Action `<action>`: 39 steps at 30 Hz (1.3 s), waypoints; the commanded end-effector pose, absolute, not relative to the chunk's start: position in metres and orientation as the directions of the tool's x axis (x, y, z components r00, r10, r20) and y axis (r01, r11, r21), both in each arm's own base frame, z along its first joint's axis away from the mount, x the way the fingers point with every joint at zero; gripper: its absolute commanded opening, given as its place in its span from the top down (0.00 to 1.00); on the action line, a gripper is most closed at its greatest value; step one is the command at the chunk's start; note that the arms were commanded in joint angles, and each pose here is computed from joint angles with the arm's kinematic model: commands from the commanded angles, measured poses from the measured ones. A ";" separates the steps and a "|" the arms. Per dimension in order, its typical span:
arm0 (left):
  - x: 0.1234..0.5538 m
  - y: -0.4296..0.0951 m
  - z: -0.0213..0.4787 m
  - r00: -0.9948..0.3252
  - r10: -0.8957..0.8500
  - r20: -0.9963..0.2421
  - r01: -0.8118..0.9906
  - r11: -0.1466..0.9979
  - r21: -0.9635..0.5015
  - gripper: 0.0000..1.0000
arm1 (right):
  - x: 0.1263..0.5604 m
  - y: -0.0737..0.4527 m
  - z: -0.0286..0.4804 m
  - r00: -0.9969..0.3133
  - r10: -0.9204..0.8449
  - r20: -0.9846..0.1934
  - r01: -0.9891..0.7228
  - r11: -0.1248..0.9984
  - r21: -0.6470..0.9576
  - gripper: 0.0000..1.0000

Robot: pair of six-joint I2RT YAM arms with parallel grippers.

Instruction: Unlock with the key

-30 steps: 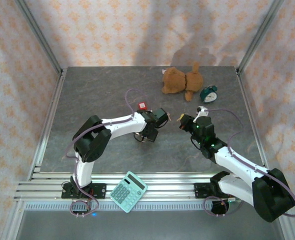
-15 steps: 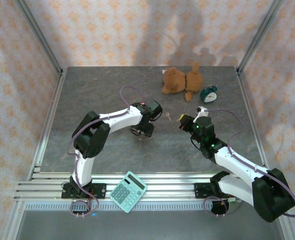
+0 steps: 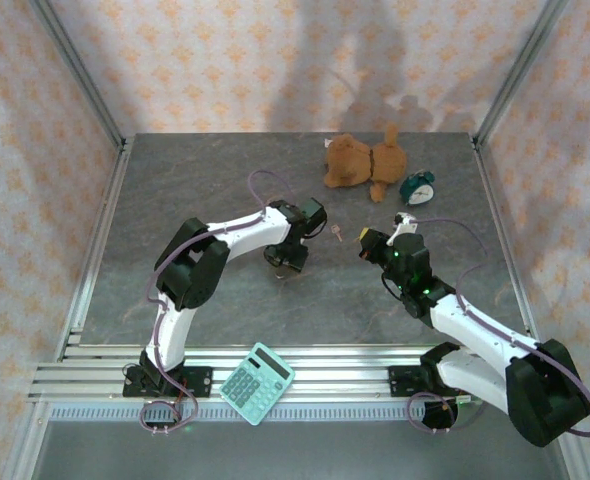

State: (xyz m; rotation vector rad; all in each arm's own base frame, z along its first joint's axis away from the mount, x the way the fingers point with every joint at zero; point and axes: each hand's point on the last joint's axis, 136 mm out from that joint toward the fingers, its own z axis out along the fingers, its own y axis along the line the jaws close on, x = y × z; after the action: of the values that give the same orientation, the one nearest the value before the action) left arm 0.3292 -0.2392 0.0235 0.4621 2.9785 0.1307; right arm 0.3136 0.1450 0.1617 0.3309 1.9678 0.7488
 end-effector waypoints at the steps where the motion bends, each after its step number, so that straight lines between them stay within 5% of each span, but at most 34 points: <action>1: 0.330 -0.222 0.021 -0.942 0.329 -0.065 0.313 0.932 0.182 0.50 | 0.312 0.146 0.169 -0.477 0.519 -0.709 -0.104 0.768 0.632 0.96; 16: 0.324 -0.218 0.002 -0.918 0.396 0.013 0.392 0.900 0.190 0.51 | 0.311 0.146 0.172 -0.474 0.519 -0.711 -0.109 0.767 0.632 0.96; 20: 0.324 -0.219 0.002 -0.914 0.406 0.015 0.402 0.897 0.183 0.58 | 0.310 0.146 0.173 -0.471 0.518 -0.714 -0.113 0.767 0.631 0.96; 39: 0.319 -0.253 0.056 -0.852 0.447 -0.273 0.464 0.886 0.002 0.60 | 0.308 0.151 0.176 -0.485 0.505 -0.714 -0.141 0.761 0.634 0.96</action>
State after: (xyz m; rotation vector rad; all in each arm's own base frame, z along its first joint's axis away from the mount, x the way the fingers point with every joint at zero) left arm 0.3159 -0.2371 0.0335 0.6561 2.8879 0.0141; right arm 0.3106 0.1473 0.1697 0.3129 1.9492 0.7780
